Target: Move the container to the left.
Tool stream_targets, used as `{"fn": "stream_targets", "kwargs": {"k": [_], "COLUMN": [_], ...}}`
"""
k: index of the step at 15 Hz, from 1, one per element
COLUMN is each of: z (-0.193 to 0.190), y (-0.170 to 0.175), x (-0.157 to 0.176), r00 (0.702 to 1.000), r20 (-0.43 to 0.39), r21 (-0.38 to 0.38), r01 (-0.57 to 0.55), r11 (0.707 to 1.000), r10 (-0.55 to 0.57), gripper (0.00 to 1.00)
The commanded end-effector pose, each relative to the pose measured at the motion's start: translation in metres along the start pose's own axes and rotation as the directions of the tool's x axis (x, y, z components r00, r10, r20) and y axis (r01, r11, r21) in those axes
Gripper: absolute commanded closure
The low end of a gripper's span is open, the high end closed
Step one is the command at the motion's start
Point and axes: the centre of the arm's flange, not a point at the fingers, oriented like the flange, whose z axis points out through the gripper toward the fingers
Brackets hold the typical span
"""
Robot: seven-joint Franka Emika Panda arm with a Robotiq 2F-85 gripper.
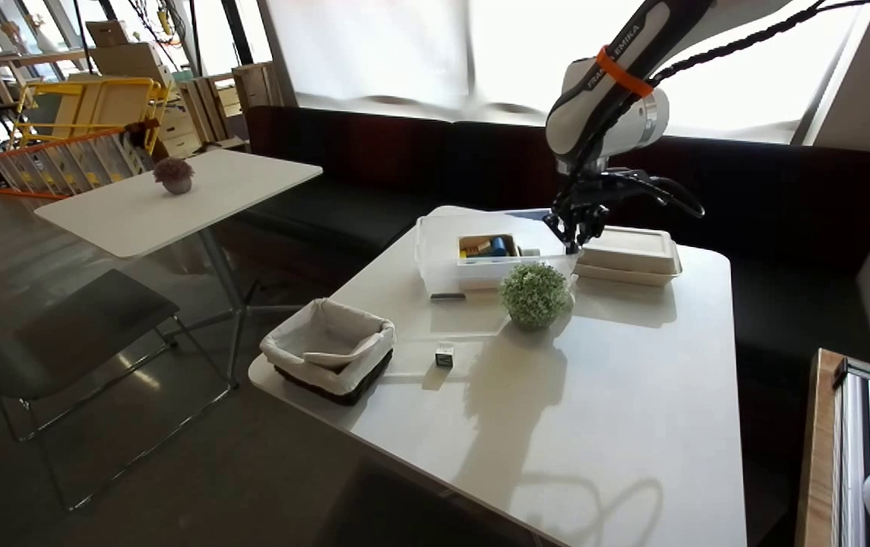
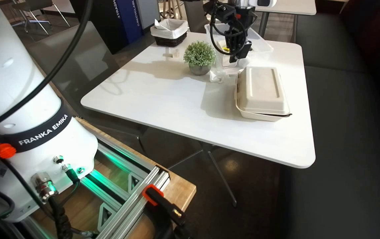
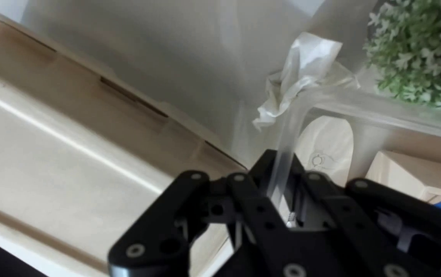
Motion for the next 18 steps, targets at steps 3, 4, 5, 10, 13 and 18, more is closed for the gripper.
{"fn": "stream_targets", "kwargs": {"k": [3, 4, 5, 10, 13, 18], "z": [0.001, 0.001, 0.002, 0.001, 0.003, 0.005], "y": [-0.014, -0.018, -0.020, -0.025, -0.025, -0.025], "x": [-0.046, -0.051, -0.056, -0.081, -0.095, -0.107], "r00": [0.993, 0.991, 0.989, 0.973, 0.961, 0.943], "r20": [0.115, 0.134, 0.146, 0.228, 0.265, 0.268], "r21": [0.021, 0.024, 0.026, 0.009, -0.017, -0.024], "r01": [0.006, 0.001, 0.002, -0.022, -0.075, -0.199], "r11": [1.000, 1.000, 1.000, 1.000, 0.997, 0.980], "r10": [-0.009, -0.004, -0.005, 0.020, 0.077, 0.198], "gripper": [0.98, 0.98, 0.98, 0.98, 0.98, 0.98]}}
